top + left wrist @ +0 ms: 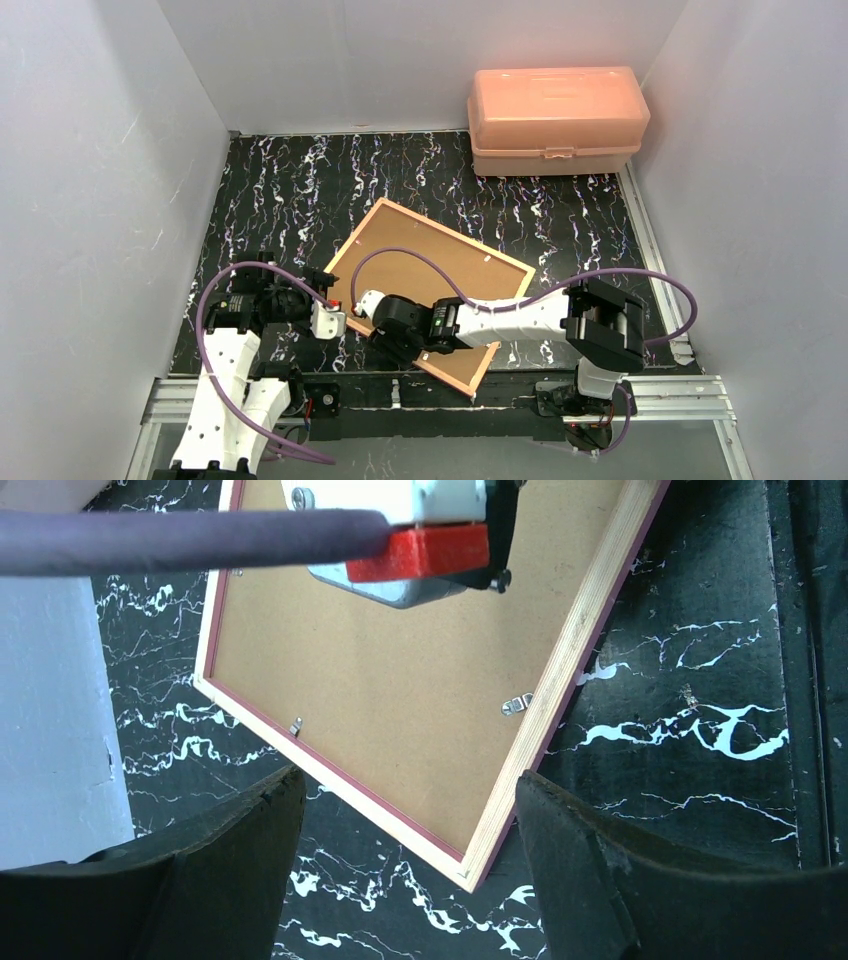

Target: Put the photo into the frame

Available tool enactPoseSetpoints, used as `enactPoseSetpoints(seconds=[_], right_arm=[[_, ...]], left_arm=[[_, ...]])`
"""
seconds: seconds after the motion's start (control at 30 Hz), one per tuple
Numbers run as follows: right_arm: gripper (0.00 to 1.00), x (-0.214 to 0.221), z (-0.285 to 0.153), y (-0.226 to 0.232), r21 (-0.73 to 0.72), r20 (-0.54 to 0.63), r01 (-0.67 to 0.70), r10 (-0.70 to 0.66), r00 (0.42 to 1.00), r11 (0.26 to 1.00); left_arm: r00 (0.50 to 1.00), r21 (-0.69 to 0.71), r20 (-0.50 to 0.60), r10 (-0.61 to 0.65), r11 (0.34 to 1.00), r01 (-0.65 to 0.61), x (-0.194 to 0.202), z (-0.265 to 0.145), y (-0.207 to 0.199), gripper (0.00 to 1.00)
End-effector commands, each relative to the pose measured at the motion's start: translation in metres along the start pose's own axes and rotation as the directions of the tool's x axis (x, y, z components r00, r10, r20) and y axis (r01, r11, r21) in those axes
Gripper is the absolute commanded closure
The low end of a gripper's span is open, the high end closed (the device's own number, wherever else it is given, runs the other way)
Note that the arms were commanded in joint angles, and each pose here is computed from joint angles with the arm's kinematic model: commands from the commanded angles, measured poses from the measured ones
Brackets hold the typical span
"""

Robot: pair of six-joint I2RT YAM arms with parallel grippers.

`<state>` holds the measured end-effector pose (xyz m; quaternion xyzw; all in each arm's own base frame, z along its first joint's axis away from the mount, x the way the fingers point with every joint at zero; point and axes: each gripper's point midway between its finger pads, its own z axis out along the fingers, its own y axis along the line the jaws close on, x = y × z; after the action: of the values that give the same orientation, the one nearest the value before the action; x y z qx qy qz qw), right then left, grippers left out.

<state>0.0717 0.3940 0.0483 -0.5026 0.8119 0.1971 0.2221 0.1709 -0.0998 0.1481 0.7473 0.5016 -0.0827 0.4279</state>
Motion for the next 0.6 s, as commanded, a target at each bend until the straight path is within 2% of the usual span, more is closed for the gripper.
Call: enactPoseSetpoints(seconds=[0.0,0.23,0.33,0.47,0.57], right_arm=[[0.52,-0.009,0.008,0.005,-0.001,0.037,-0.008,0.008,0.999,1.0],[0.65,0.002,0.018,0.003,0.017,0.004,-0.001,0.001,1.0,1.0],[0.75,0.0,0.016,0.001,0.026,0.011,0.001,-0.001,1.0,1.0],[0.98,-0.011,0.008,0.0,0.039,0.031,0.006,-0.007,0.999,0.999],[0.99,-0.032,-0.009,0.0,0.042,0.076,0.007,-0.01,0.997,0.999]], left_arm=[[0.999,0.011,0.045,-0.012,1.0,0.011,-0.008,0.002,-0.006,0.25],[0.999,0.017,0.045,-0.024,1.0,0.023,-0.006,0.004,-0.009,0.25],[0.998,0.015,0.054,-0.026,1.0,0.026,-0.008,0.004,-0.009,0.25],[0.998,0.019,0.058,-0.032,0.999,0.031,-0.007,0.006,-0.011,0.25],[0.997,0.026,0.063,-0.033,0.999,0.031,-0.005,0.01,-0.016,0.25]])
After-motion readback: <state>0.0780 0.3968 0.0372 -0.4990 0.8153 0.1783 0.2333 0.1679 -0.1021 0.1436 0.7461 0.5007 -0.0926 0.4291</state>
